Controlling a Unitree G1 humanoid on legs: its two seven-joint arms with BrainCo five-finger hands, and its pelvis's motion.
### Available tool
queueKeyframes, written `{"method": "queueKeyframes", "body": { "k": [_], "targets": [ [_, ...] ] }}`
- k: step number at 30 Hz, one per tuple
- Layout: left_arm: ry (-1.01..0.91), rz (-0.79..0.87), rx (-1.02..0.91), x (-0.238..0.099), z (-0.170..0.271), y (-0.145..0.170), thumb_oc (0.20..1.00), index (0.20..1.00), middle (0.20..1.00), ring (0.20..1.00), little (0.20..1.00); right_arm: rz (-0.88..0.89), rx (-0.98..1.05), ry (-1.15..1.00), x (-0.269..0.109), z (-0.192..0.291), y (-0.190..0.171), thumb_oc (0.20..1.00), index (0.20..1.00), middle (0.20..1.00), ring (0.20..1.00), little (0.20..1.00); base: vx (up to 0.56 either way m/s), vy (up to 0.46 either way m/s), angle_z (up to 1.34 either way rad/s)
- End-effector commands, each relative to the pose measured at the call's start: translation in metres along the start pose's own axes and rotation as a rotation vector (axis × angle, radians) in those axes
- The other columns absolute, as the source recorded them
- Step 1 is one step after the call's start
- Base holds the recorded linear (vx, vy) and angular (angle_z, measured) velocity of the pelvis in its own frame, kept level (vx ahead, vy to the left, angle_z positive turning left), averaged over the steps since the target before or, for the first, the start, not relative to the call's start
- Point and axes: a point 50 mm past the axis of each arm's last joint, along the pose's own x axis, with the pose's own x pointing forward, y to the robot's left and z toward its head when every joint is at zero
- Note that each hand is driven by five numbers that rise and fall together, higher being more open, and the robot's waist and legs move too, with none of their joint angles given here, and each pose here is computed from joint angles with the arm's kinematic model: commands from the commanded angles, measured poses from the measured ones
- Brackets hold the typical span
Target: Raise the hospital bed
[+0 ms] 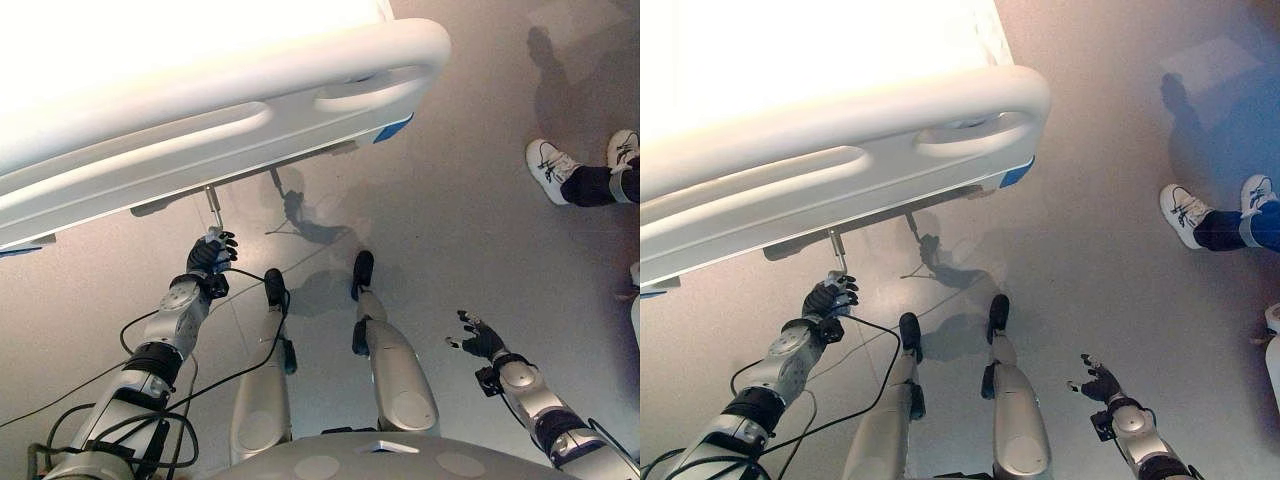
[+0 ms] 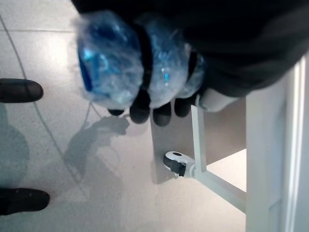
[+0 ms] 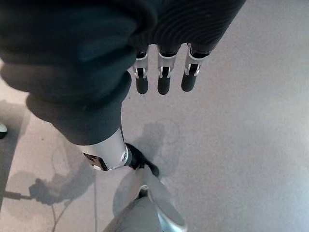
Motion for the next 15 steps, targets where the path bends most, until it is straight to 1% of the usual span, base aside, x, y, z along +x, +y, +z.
{"method": "queueKeyframes", "body": {
  "k": [1,3,8,12,14,15],
  "targets": [
    [-0.234,-0.12,0.078,-0.038,0.026,0.018,0.2,0.2,0.2,0.2,0.2,0.011,0.004,0.081,-0.015,-0.031,0.003,1.0,1.0,1.0,1.0,1.0,0.0,0.0,0.0],
    [-0.232,-0.115,0.08,-0.038,0.026,0.019,0.2,0.2,0.2,0.2,0.2,0.008,0.005,0.086,-0.015,-0.032,0.003,1.0,1.0,1.0,1.0,1.0,0.0,0.011,0.03],
    [-0.221,-0.052,0.091,-0.04,0.025,0.035,0.2,0.2,0.2,0.2,0.2,0.016,0.002,0.076,-0.016,-0.031,0.004,1.0,1.0,1.0,1.0,1.0,-0.01,0.017,0.07],
    [-0.172,0.043,0.1,-0.037,0.016,0.054,0.2,0.2,0.2,0.2,0.2,0.027,-0.005,0.058,-0.016,-0.028,0.004,1.0,1.0,1.0,1.0,1.0,0.0,0.008,0.04],
    [-0.173,0.043,0.1,-0.037,0.016,0.054,0.2,0.2,0.2,0.2,0.2,0.027,-0.005,0.058,-0.016,-0.028,0.004,1.0,1.0,1.0,1.0,1.0,0.0,-0.002,0.06],
    [-0.147,0.101,0.093,-0.035,0.012,0.064,0.2,0.2,0.2,0.2,0.2,0.03,-0.007,0.042,-0.015,-0.025,0.004,1.0,1.0,1.0,1.0,1.0,0.0,0.003,0.04]
  ]
}}
